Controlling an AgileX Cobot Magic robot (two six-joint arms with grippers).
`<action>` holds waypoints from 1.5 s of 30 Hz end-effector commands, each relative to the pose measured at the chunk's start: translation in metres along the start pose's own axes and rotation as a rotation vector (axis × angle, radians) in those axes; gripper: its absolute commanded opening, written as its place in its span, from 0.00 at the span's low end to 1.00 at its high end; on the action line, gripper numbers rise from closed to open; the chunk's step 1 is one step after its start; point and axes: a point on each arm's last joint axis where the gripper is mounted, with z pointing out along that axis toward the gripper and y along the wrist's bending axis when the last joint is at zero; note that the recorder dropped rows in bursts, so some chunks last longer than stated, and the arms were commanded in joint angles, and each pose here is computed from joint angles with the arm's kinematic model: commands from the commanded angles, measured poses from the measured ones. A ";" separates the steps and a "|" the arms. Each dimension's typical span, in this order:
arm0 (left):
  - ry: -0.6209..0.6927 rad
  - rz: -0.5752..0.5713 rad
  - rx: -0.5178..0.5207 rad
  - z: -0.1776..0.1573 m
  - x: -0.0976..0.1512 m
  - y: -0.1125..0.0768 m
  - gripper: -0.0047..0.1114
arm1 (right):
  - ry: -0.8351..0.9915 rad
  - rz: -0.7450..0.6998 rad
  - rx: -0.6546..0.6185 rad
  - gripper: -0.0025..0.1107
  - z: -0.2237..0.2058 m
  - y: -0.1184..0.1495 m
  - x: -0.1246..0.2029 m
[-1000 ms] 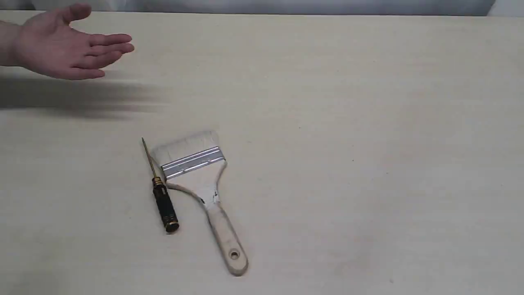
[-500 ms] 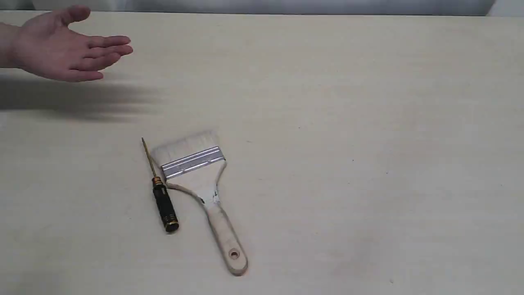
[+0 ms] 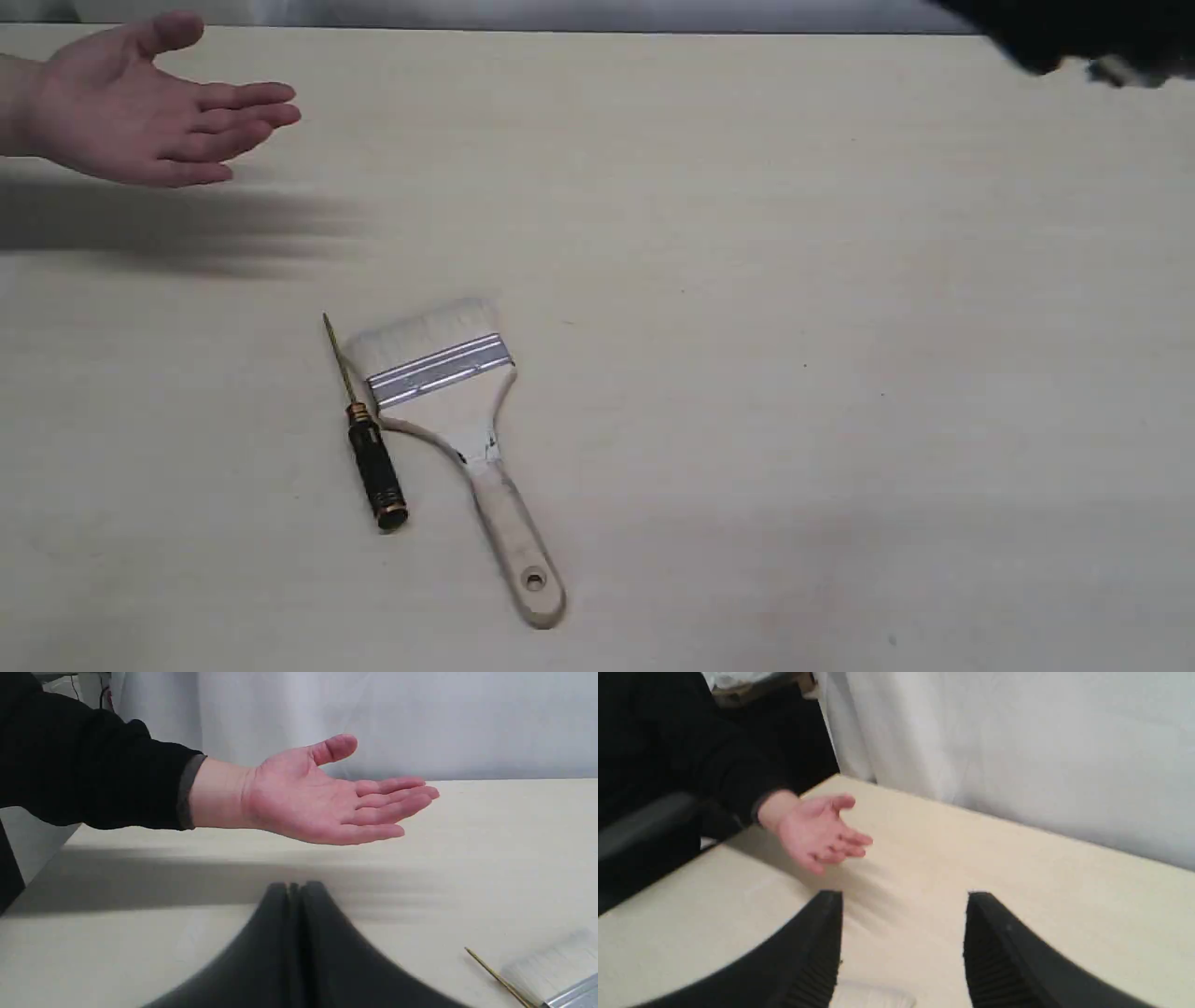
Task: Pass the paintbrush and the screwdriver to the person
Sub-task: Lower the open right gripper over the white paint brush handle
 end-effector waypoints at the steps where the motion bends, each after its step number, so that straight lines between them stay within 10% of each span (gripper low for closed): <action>1: -0.006 -0.004 0.010 0.000 0.000 -0.001 0.04 | 0.082 -0.080 0.024 0.42 0.033 -0.002 0.014; 8: -0.006 -0.004 0.010 0.000 0.000 -0.001 0.04 | 0.192 -0.251 0.255 0.42 0.098 0.024 0.055; 15: -0.009 -0.002 0.009 0.000 0.000 -0.001 0.04 | 0.415 -0.080 0.460 0.38 0.138 0.036 0.087; 29: -0.007 -0.002 0.009 0.000 0.000 -0.001 0.04 | 0.549 -0.019 0.317 0.52 0.169 0.048 0.062; 45: -0.004 -0.005 0.009 0.000 0.000 -0.001 0.04 | 0.867 -0.110 0.218 0.56 0.211 0.057 0.132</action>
